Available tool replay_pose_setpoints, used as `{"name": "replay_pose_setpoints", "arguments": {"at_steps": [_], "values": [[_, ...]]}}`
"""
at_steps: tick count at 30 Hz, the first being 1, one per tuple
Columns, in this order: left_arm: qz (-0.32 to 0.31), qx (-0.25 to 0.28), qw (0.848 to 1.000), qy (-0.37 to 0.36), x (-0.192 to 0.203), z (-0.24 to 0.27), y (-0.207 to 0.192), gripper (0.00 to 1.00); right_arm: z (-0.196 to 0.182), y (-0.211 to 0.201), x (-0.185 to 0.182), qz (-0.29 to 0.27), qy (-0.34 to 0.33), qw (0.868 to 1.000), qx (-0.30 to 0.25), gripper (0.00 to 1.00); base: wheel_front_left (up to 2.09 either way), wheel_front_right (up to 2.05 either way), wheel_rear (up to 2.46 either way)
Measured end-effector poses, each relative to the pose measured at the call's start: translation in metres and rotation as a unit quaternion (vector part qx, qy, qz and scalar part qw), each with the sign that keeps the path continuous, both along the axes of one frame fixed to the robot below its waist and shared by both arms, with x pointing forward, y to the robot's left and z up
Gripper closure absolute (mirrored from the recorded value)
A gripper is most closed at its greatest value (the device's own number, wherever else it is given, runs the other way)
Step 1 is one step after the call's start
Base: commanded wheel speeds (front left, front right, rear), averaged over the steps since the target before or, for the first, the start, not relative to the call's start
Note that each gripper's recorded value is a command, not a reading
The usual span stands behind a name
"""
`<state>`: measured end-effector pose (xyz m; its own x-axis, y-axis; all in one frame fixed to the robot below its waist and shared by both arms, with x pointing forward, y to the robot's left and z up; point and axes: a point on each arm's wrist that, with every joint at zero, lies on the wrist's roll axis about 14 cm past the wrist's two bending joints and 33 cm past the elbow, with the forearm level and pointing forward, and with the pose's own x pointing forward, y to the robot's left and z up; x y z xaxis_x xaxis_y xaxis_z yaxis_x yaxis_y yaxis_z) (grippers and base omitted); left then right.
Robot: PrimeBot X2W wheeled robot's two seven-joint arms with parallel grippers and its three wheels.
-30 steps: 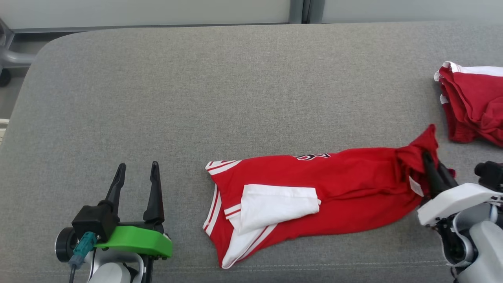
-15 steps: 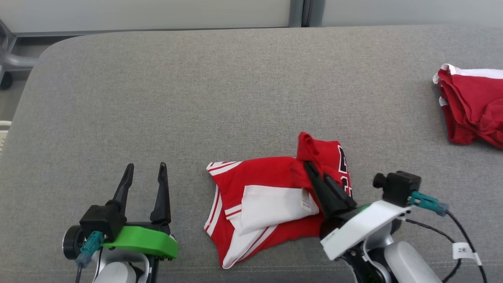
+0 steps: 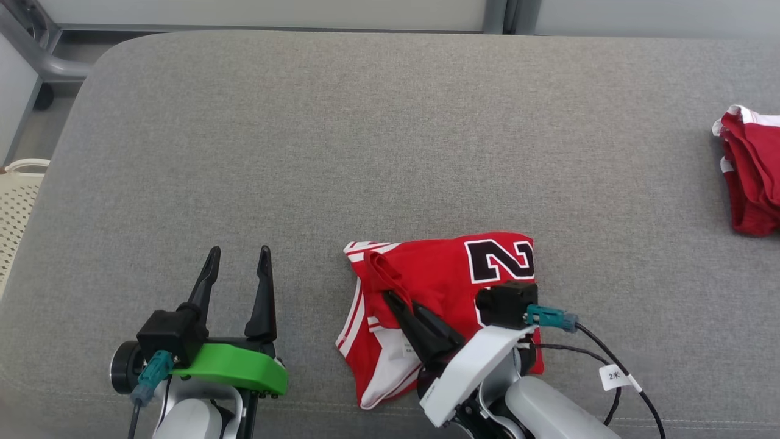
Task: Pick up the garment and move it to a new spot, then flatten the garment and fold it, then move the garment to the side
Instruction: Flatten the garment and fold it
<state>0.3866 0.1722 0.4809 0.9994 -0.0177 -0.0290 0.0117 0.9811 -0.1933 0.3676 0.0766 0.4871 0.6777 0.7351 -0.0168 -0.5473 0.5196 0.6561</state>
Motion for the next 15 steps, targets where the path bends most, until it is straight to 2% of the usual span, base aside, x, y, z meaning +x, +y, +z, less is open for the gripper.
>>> {"name": "replay_pose_setpoints", "arguments": {"at_steps": [5, 6, 7, 8, 15], "values": [[0.000, 0.000, 1.000, 0.006, 0.001, -0.004, 0.000, 0.00, -0.014, 0.012, -0.001, 0.017, 0.022, 1.000, -0.001, 0.99, 0.00, 0.00, 0.00], [0.000, 0.000, 1.000, 0.006, 0.002, -0.005, 0.000, 0.00, -0.017, 0.012, 0.000, 0.017, 0.027, 0.999, -0.004, 0.63, 0.00, 0.00, 0.00], [-0.001, -0.001, 1.000, 0.006, 0.002, -0.005, -0.001, 0.00, -0.018, 0.012, 0.001, 0.012, 0.030, 0.999, 0.002, 0.15, 0.00, 0.00, 0.00], [-0.002, -0.002, 1.000, 0.006, 0.002, -0.005, -0.002, 0.00, -0.018, 0.012, 0.003, 0.010, 0.034, 0.999, 0.007, 0.00, 0.00, 0.00, 0.00], [-0.007, 0.000, 1.000, 0.008, 0.006, -0.007, -0.004, 0.00, -0.007, 0.016, 0.017, 0.002, 0.019, 0.999, 0.028, 0.00, 0.00, 0.00, 0.00]]}}
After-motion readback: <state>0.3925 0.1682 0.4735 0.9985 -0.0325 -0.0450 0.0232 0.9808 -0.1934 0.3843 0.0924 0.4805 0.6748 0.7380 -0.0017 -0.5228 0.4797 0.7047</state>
